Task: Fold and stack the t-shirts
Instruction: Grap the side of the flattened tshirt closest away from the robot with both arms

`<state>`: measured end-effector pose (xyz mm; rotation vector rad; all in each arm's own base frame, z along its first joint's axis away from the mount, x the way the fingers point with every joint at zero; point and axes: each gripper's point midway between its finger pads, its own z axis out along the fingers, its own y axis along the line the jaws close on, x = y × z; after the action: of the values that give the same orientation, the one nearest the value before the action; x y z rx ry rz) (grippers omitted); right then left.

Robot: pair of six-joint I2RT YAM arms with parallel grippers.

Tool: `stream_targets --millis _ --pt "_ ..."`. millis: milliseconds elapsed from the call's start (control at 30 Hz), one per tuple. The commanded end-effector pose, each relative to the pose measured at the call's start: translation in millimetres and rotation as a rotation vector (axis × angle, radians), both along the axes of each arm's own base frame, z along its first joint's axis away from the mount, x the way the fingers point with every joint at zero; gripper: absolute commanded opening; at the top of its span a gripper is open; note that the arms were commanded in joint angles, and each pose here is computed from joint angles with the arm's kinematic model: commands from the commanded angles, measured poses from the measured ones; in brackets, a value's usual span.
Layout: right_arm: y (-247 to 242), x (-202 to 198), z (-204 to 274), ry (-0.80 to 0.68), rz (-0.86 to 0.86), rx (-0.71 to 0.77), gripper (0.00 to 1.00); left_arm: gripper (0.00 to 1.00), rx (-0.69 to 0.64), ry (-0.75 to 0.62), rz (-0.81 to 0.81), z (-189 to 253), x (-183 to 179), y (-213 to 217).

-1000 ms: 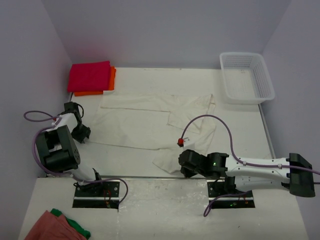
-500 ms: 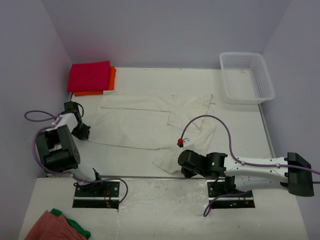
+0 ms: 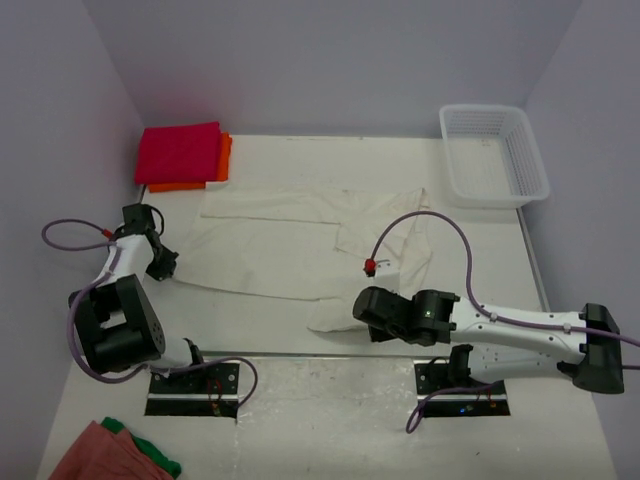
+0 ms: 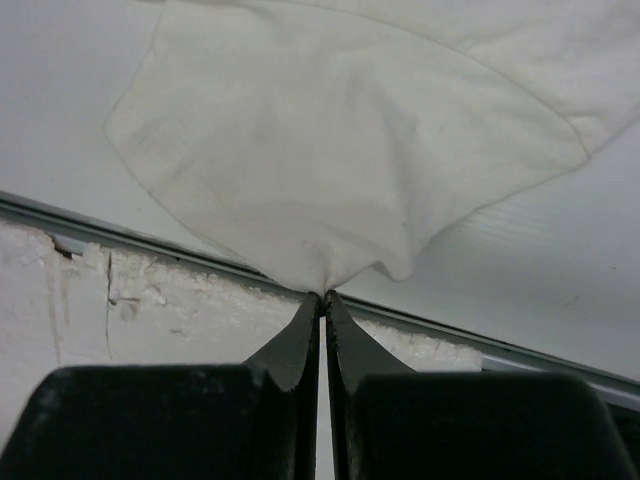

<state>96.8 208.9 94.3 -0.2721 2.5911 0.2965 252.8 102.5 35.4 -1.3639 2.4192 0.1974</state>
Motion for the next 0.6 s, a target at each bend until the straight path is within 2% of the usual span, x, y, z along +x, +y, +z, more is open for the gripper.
stream_targets --millis 0,200,567 --pt "-29.9 13.4 10.0 -0.029 -0.122 -0.093 0.00 0.00 0.069 -0.036 0.000 14.5 -7.8 9.6" --pt "-59.9 24.6 10.2 -0.005 -0.236 -0.157 0.00 0.00 0.059 -0.102 0.002 25.3 0.1 6.3" --pt "-83.4 57.5 57.7 -0.062 -0.365 -0.156 0.00 0.00 0.044 -0.173 -0.013 41.4 22.8 6.5"
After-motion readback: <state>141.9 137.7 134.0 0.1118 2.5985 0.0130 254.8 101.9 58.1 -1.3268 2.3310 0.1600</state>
